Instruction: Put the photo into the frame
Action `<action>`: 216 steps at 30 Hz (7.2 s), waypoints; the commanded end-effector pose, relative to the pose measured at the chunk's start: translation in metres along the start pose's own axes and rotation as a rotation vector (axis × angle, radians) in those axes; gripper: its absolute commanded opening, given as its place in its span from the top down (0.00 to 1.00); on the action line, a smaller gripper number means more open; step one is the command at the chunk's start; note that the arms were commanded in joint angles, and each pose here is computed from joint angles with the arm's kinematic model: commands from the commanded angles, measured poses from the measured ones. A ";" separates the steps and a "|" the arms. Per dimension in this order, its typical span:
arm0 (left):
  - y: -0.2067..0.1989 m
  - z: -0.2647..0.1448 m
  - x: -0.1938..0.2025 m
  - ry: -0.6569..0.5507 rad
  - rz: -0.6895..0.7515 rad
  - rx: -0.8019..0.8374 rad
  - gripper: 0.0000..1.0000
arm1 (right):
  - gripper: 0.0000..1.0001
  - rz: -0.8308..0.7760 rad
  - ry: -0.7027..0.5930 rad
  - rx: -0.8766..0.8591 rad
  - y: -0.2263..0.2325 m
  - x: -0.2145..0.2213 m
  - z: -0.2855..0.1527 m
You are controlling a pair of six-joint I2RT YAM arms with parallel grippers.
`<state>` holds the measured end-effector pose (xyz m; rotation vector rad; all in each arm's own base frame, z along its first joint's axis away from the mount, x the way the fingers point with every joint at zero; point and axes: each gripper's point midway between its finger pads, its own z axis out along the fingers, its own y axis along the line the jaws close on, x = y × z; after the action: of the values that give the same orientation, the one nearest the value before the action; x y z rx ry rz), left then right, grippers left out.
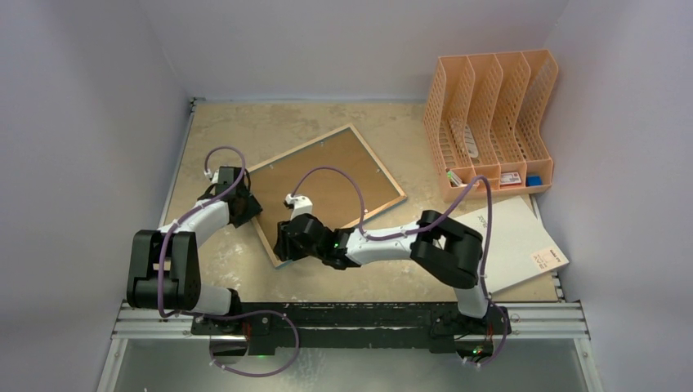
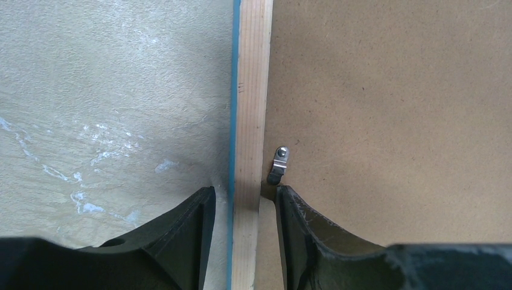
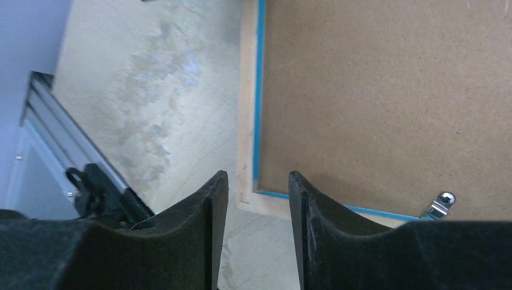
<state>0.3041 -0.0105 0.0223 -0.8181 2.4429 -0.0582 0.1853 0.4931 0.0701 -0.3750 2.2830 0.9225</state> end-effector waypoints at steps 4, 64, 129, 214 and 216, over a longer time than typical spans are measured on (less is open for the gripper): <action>0.004 0.002 0.005 -0.001 -0.002 -0.010 0.57 | 0.55 -0.036 0.070 -0.004 -0.004 0.022 0.014; 0.019 0.004 -0.020 -0.100 -0.020 -0.132 0.65 | 0.56 0.005 0.299 0.083 -0.058 0.102 0.006; -0.103 0.032 0.012 0.164 0.118 0.366 0.32 | 0.30 0.263 -0.007 0.314 -0.208 -0.050 -0.061; 0.041 -0.059 0.056 -0.224 -0.521 0.146 0.34 | 1.00 -0.142 -0.199 0.606 -0.055 -0.109 0.077; 0.024 -0.057 0.059 -0.195 -0.508 0.233 0.34 | 1.00 -0.125 -0.210 0.577 -0.045 -0.117 0.070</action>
<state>0.2070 -0.0089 0.0322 -1.2986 1.9555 -0.2473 0.3267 0.5205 0.0407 -0.1638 2.2131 0.1757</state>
